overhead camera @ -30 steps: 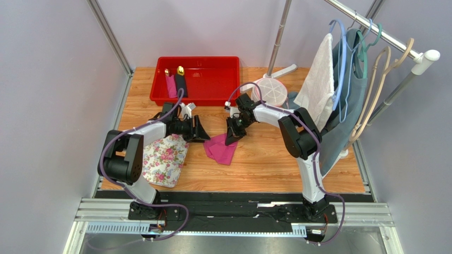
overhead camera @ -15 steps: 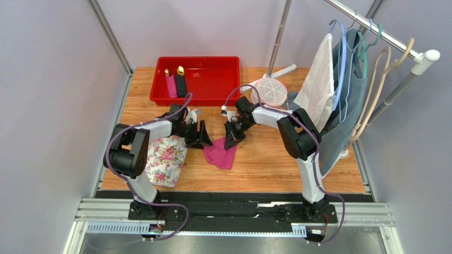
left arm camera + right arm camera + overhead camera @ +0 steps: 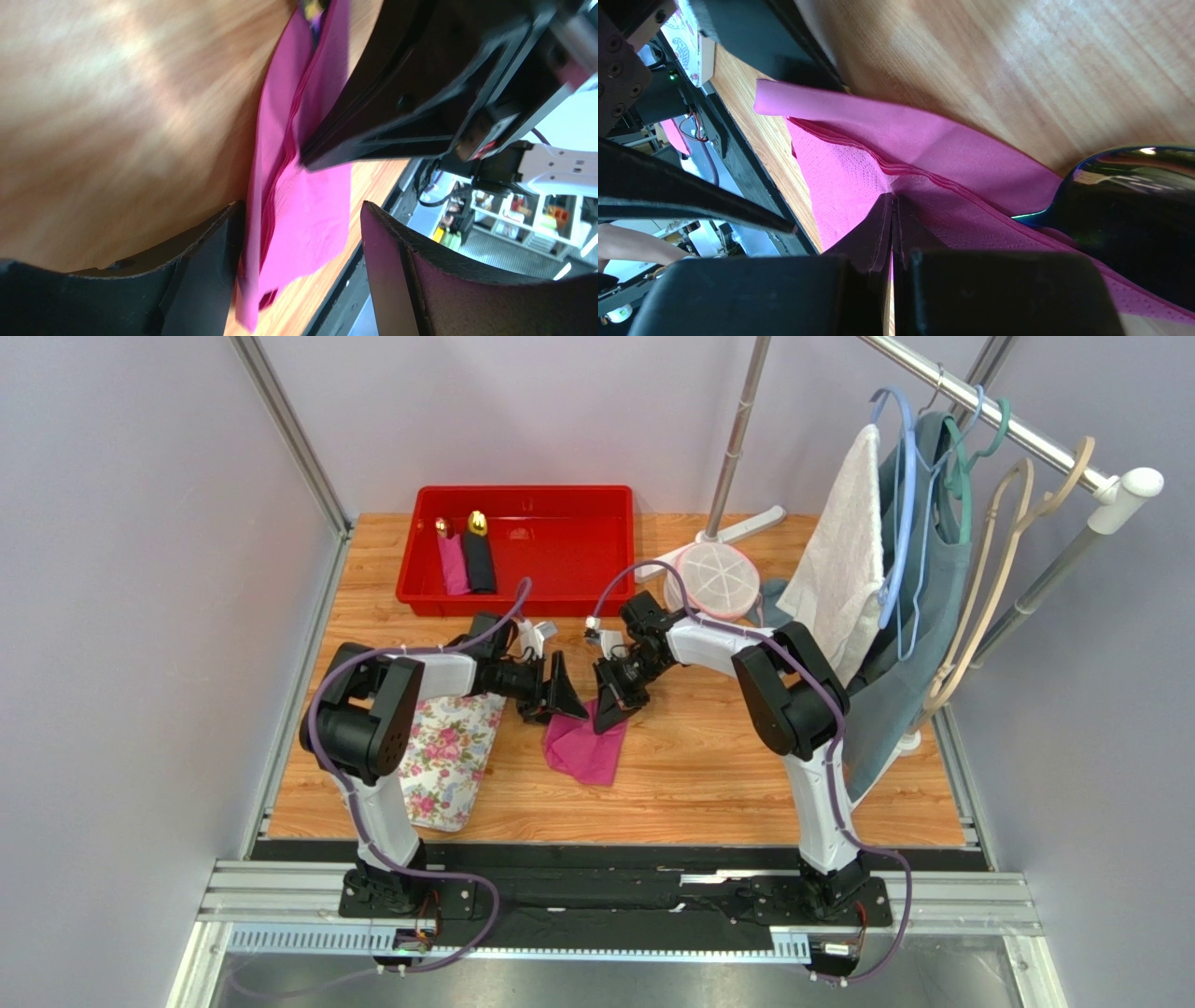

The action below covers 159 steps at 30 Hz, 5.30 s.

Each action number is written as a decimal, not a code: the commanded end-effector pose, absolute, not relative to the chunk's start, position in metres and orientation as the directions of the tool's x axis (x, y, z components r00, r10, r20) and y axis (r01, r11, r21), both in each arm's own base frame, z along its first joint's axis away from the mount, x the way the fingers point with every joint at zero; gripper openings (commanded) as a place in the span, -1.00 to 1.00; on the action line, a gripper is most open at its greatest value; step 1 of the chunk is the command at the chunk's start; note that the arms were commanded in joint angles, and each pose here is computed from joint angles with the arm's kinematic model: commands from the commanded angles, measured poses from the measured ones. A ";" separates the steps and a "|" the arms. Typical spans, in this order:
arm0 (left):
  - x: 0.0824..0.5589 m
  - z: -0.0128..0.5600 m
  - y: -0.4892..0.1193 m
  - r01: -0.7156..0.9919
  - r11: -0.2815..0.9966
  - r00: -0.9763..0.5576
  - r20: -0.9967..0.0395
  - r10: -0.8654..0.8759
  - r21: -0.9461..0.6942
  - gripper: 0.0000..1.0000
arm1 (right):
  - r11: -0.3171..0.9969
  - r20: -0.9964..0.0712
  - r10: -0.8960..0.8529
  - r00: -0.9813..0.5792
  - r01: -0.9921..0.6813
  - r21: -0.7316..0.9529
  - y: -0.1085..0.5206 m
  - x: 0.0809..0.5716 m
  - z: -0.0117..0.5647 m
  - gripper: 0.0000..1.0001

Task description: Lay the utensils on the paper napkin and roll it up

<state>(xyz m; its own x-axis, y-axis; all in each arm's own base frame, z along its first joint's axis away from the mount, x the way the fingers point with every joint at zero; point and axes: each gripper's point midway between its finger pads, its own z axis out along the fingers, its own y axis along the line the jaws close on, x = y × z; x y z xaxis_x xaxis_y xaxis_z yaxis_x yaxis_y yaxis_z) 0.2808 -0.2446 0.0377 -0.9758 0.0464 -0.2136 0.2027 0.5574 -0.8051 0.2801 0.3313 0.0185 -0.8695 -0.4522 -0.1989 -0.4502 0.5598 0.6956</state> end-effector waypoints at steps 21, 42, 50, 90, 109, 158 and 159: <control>0.269 0.039 -0.212 0.218 0.561 -0.975 -0.206 0.086 -0.798 -0.28 | 0.653 -0.126 -0.491 -0.862 -0.460 0.602 0.309 0.272 -0.023 -1.00; 0.249 0.052 -0.264 0.221 0.507 -0.975 -0.175 0.137 -0.834 -0.95 | 0.687 -0.107 -0.448 -0.887 -0.418 0.595 0.310 0.276 -0.023 -1.00; 0.249 0.003 -0.250 0.117 0.677 -0.992 -0.059 0.108 -0.727 -0.97 | 0.675 -0.115 -0.422 -0.899 -0.397 0.621 0.316 0.278 -0.008 -1.00; 0.256 0.005 -0.253 0.105 0.681 -0.994 -0.061 0.088 -0.725 -1.00 | 0.656 0.030 -0.002 -1.000 0.021 0.754 0.292 0.305 0.002 -1.00; 0.254 0.071 -0.313 0.150 0.506 -0.988 -0.114 0.101 -0.849 -1.00 | 0.745 0.036 -0.002 -0.999 0.023 0.667 0.288 0.298 -0.016 -1.00; 0.236 -0.004 -0.327 0.228 0.513 -0.970 -0.145 0.196 -0.828 0.27 | 0.575 -0.059 -0.081 -0.995 -0.095 0.812 0.281 0.312 0.095 -0.36; 0.237 -0.005 -0.326 0.232 0.513 -0.969 -0.149 0.198 -0.826 0.27 | 0.567 -0.058 -0.080 -0.995 -0.093 0.818 0.283 0.313 0.099 -0.37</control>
